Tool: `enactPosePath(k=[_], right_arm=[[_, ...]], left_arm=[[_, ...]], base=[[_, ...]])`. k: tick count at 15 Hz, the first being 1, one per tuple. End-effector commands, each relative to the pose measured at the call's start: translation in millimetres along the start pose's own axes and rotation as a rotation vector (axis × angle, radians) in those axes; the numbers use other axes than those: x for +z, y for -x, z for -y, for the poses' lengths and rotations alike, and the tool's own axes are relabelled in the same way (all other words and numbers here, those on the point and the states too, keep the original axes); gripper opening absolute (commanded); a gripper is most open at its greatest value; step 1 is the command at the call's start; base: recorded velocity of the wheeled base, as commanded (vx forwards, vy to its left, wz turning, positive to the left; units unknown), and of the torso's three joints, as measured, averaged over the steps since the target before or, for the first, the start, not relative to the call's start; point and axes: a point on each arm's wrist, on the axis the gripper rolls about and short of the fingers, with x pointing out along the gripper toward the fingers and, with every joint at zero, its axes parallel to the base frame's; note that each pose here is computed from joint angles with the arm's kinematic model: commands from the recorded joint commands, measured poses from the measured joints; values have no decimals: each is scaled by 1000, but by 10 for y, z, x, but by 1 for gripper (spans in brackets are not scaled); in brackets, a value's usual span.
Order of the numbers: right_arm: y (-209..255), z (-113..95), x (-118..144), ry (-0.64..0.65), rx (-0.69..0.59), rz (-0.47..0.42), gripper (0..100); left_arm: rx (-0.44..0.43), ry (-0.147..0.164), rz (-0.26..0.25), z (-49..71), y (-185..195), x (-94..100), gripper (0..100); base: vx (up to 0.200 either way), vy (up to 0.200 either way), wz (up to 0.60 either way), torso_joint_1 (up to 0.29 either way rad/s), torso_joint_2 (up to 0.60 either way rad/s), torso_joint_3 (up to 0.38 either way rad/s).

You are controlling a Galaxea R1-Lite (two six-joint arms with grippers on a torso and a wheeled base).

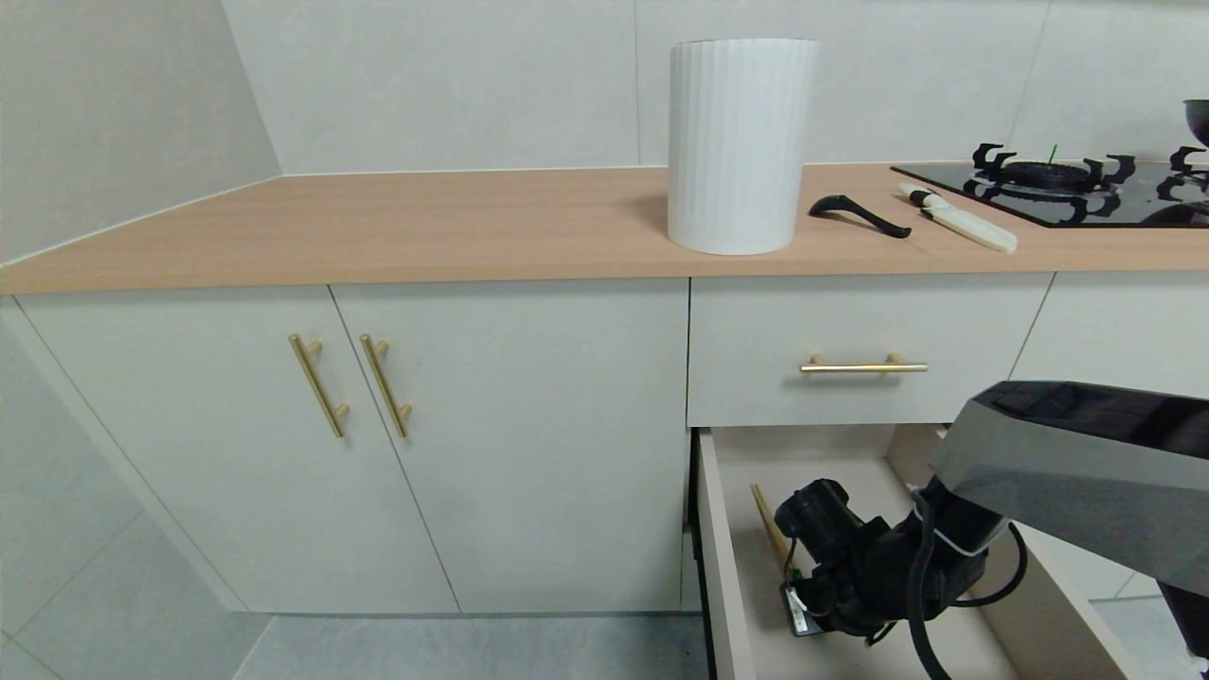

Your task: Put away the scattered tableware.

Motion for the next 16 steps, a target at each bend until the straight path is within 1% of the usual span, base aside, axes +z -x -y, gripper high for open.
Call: enactPosePath(k=[1, 7, 9, 10, 11, 12, 13, 14, 16], right_arm=[[4, -2, 5, 0, 1, 2, 100], [13, -1, 6, -1, 1, 4, 100], [100, 1, 44, -2, -1, 27, 100], [275, 17, 125, -12, 12, 70, 100], [373, 25, 163, -17, 19, 95, 100], [657, 77, 241, -27, 37, 162, 100], [740, 93, 265, -26, 41, 184, 100], [1086, 192, 335, -24, 39, 277, 100], [1569, 322, 415, -39, 27, 419, 100]], left_arm=[[1, 0, 0, 0, 0, 0, 100], [1, 0, 0, 0, 0, 0, 100], [1, 0, 0, 0, 0, 0, 100], [1, 0, 0, 0, 0, 0, 100], [1, 0, 0, 0, 0, 0, 100], [1, 0, 0, 0, 0, 0, 100], [1, 0, 0, 0, 0, 0, 100], [1, 0, 0, 0, 0, 0, 100], [1, 0, 0, 0, 0, 0, 100]], base=[[0, 0, 0, 0, 0, 0], [0, 0, 0, 0, 0, 0], [0, 0, 0, 0, 0, 0], [0, 0, 0, 0, 0, 0], [0, 0, 0, 0, 0, 0], [0, 0, 0, 0, 0, 0], [0, 0, 0, 0, 0, 0], [0, 0, 0, 0, 0, 0], [0, 0, 0, 0, 0, 0]])
